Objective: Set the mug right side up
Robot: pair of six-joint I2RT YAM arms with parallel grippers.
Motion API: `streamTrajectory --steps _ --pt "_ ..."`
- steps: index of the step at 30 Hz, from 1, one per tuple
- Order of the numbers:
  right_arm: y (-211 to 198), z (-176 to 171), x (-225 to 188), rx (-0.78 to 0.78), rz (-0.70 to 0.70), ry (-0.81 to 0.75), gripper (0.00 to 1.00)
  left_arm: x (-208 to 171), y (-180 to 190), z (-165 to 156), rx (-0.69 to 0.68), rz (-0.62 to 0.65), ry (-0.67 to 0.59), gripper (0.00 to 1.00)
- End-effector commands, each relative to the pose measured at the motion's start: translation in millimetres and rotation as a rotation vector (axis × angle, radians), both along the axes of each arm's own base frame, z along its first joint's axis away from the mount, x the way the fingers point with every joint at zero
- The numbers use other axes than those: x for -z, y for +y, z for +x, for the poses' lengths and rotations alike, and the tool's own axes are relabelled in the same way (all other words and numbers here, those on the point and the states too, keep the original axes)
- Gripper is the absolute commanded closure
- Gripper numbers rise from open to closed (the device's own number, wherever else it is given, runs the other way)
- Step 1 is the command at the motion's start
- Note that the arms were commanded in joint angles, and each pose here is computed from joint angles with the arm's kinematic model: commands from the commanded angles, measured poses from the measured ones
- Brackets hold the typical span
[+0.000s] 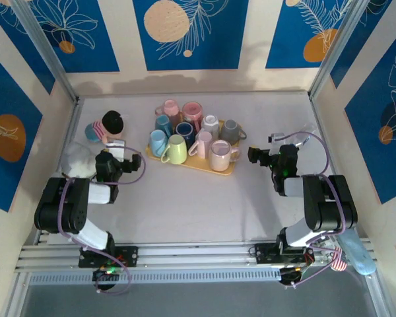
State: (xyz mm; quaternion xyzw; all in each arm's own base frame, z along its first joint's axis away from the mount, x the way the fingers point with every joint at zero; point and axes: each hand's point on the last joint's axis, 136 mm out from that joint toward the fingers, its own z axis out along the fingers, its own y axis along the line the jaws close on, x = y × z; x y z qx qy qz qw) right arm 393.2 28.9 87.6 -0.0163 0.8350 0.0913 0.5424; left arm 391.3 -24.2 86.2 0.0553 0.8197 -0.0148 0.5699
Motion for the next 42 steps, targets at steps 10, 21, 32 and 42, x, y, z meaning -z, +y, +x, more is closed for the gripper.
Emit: streamTrajectory --steps 10,21,32,42 --pt "-2 3 -6 0.017 -0.004 -0.029 0.01 -4 -5 5 0.024 0.002 -0.009 0.00" --pt "-2 4 -6 0.015 0.000 -0.027 0.01 -4 -5 5 0.024 0.001 -0.009 0.00" --pt "27 -8 -88 -0.168 0.053 0.018 0.19 -77 -2 -8 -0.066 0.019 -0.035 0.00" --pt "91 -69 -142 -0.609 0.008 0.075 0.31 -165 -76 -16 0.247 -0.293 0.165 0.00"
